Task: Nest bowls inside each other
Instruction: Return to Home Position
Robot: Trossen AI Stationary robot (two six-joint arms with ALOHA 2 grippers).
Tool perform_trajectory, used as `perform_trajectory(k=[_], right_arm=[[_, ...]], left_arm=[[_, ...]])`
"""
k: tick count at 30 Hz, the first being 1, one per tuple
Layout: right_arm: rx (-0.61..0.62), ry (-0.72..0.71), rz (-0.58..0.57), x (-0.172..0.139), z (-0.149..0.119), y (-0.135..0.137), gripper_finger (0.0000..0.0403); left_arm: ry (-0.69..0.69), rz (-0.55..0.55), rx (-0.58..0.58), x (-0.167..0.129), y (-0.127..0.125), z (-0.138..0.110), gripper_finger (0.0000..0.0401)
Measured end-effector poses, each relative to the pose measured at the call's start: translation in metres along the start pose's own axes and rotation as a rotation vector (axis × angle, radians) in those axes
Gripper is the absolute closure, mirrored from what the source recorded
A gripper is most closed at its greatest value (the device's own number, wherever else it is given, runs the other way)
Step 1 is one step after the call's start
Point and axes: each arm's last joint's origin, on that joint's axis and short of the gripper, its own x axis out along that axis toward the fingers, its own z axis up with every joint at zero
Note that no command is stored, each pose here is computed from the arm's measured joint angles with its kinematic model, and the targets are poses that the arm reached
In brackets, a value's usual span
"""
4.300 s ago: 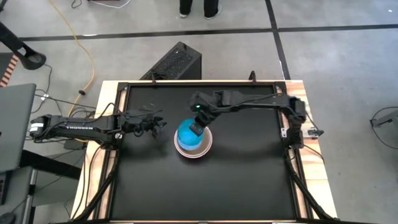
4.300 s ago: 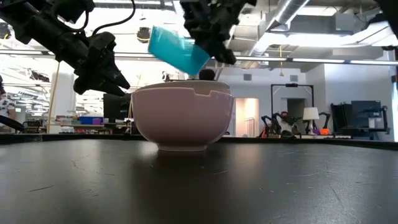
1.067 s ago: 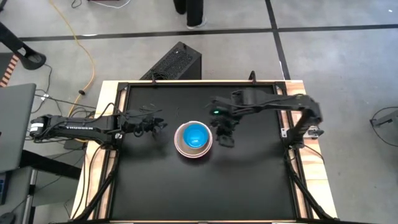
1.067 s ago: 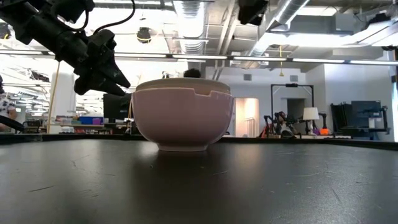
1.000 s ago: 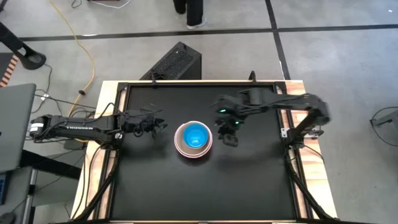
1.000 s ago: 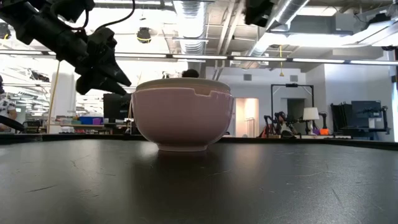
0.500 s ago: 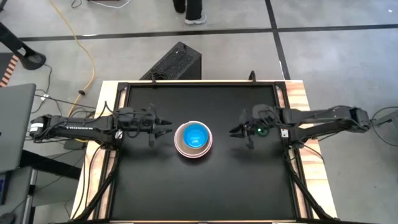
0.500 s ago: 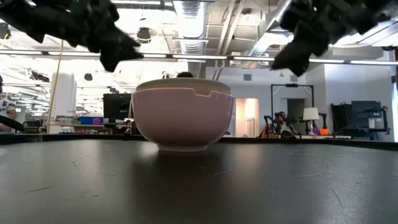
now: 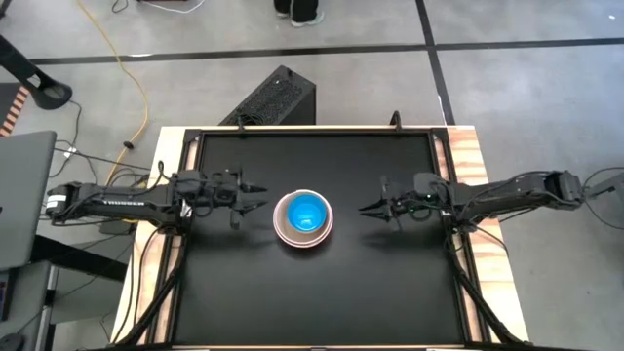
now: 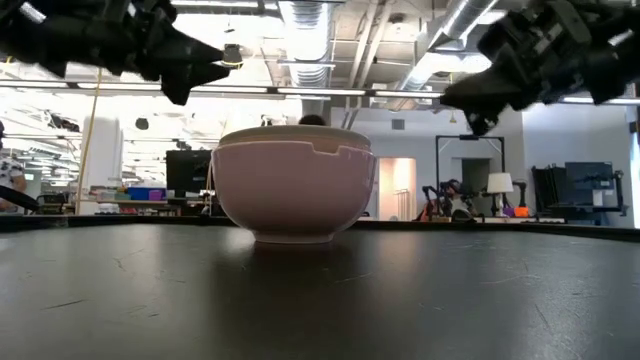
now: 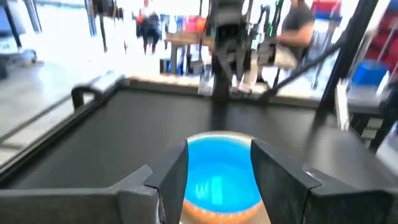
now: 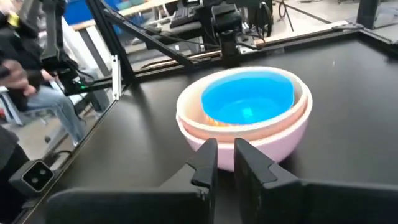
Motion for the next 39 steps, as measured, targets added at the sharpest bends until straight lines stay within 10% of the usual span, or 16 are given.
perform_trajectory(k=[10,39], right_arm=[[0.085,-0.088,-0.009,-0.026,-0.038,-0.005,0.0367],[0.142,-0.071,-0.069,-0.048,-0.055,-0.007,0.0399]], left_arm=[[-0.101,0.038,-0.213,-0.023,0.003,-0.048,0.0237],[0.082,0.106,-0.169,-0.043,0.004,-0.065,0.0237]])
